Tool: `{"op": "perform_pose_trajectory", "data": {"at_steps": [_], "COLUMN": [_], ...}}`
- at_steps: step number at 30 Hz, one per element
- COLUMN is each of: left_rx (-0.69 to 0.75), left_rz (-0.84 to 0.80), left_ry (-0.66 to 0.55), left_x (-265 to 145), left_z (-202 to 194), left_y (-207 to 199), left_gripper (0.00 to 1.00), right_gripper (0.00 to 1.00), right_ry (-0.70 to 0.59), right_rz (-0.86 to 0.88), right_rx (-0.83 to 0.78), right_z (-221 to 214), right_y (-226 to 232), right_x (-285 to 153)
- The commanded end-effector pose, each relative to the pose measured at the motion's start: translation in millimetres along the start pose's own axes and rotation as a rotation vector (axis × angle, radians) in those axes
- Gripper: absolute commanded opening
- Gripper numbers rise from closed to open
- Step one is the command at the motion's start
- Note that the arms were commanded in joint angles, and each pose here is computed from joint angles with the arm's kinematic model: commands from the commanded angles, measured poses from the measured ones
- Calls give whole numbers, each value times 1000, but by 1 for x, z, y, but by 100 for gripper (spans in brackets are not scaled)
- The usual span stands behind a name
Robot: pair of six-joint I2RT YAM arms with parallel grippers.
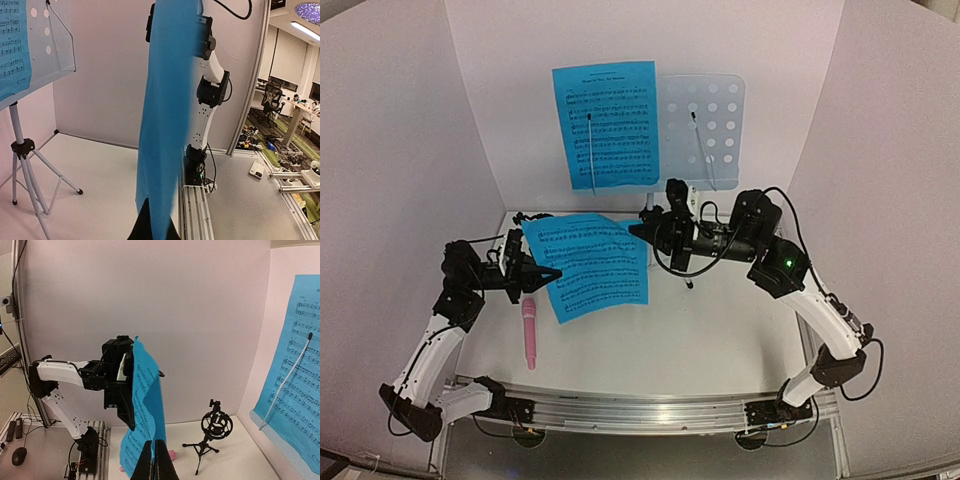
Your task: Set up the instrument practice props
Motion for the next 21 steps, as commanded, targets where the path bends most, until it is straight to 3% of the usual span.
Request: {"op": "perform_pose_trajectory", "data": {"at_steps": [1,4,5,7,11,21], "left_rx": [-65,-116,-145,-183,-202,-84], "left_rz": [-33,-33,-28,-32,-69,-116], "left_ry": [-26,-40,-46,-57,-72,-45], "left_x": [1,2,4,6,8,16], "left_z": [21,31,35,45,56,74], "left_y": [-13,-11,-8,-6,-10,-9], "left_gripper": [0,0,0,0,0,0], "right_gripper": [0,4,22,48,79,81], "right_ry": [-12,13,20,29,55,110], "right_rz": [-67,-140,-157,-154,-128,12], "right_rx": [60,114,152,219,332,428], "right_z": [4,-7,-12,-22,-43,-79], "right_y": [-23,-42,-49,-59,-71,-58], "right_x": [-1,0,0,0,-2,4]}}
Point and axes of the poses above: each gripper's point midway between its finger pads, its own x axis out along the fingers, its own y axis along the line the jaws close on, z = x × y, the point moved 1 cm from there along -x, back along the fingers, and after that the axes turned 12 degrees about -x, right-handed, at the moved point
